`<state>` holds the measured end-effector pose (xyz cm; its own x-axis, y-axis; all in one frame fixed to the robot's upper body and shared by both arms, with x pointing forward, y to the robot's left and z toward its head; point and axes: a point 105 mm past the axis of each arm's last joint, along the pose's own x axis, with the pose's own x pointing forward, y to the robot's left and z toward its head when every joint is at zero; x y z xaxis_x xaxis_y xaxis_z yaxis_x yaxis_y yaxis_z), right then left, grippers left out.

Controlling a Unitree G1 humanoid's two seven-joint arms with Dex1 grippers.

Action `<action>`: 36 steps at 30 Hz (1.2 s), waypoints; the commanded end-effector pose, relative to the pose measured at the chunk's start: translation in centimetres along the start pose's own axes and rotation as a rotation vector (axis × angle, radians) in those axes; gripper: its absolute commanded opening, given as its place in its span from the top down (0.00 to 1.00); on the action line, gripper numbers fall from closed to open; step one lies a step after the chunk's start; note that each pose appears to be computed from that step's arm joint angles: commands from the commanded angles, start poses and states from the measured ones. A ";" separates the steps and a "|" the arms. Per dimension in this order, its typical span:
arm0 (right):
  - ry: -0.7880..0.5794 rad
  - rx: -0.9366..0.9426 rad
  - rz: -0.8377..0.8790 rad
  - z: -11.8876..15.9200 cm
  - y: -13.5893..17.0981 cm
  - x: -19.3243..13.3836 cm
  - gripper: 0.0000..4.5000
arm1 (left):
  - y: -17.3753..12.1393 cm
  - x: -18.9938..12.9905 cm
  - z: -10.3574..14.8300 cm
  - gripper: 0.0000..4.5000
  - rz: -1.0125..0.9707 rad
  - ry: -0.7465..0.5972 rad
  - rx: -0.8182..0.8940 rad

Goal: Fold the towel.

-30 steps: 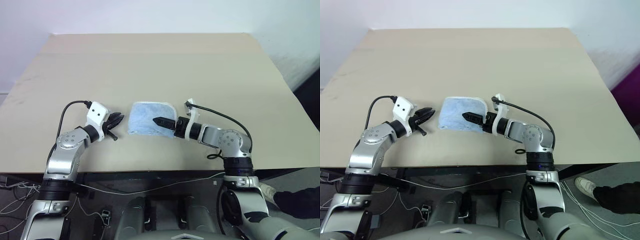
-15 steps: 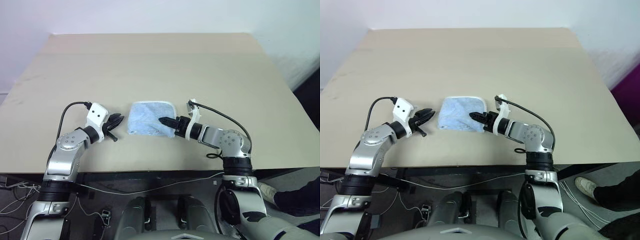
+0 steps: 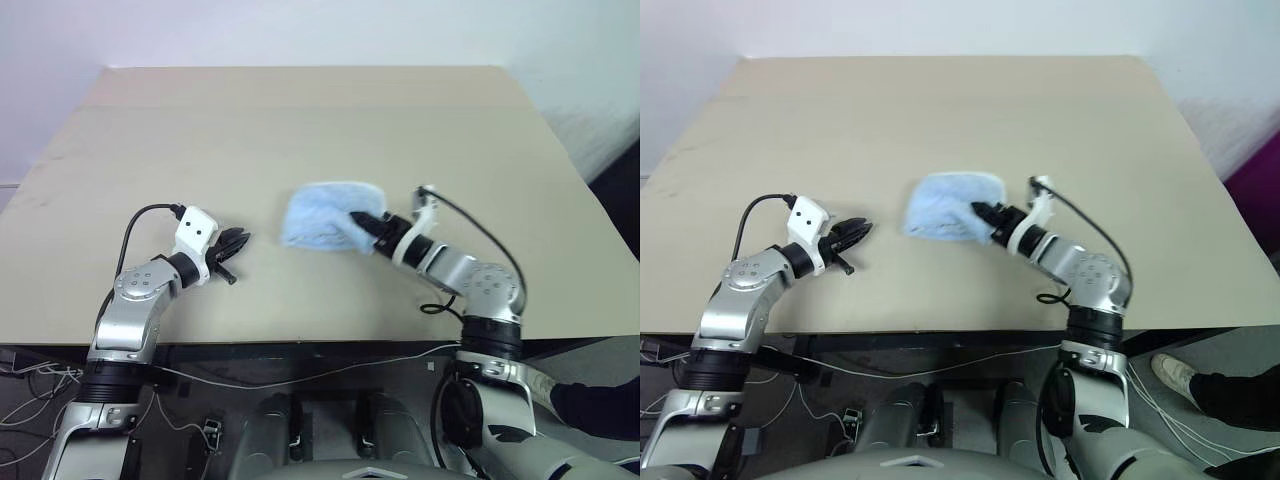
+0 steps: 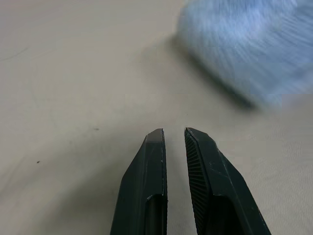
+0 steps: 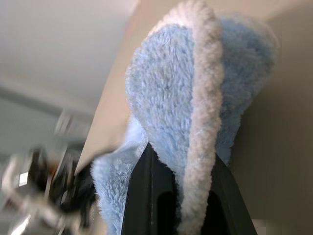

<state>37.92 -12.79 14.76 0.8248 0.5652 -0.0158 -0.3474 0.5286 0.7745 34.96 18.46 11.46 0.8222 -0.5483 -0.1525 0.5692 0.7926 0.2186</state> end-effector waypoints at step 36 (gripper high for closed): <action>-0.684 0.219 -0.699 12.9 -10.7 -14.0 0.01 | -3.7 3.1 1.2 0.85 -0.144 -0.057 0.025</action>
<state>36.26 -34.15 13.29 0.9109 -0.3254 -0.2537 0.3815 0.4302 0.8182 35.34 13.61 10.57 0.7332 -0.6620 -0.1554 0.6797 0.7071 0.1952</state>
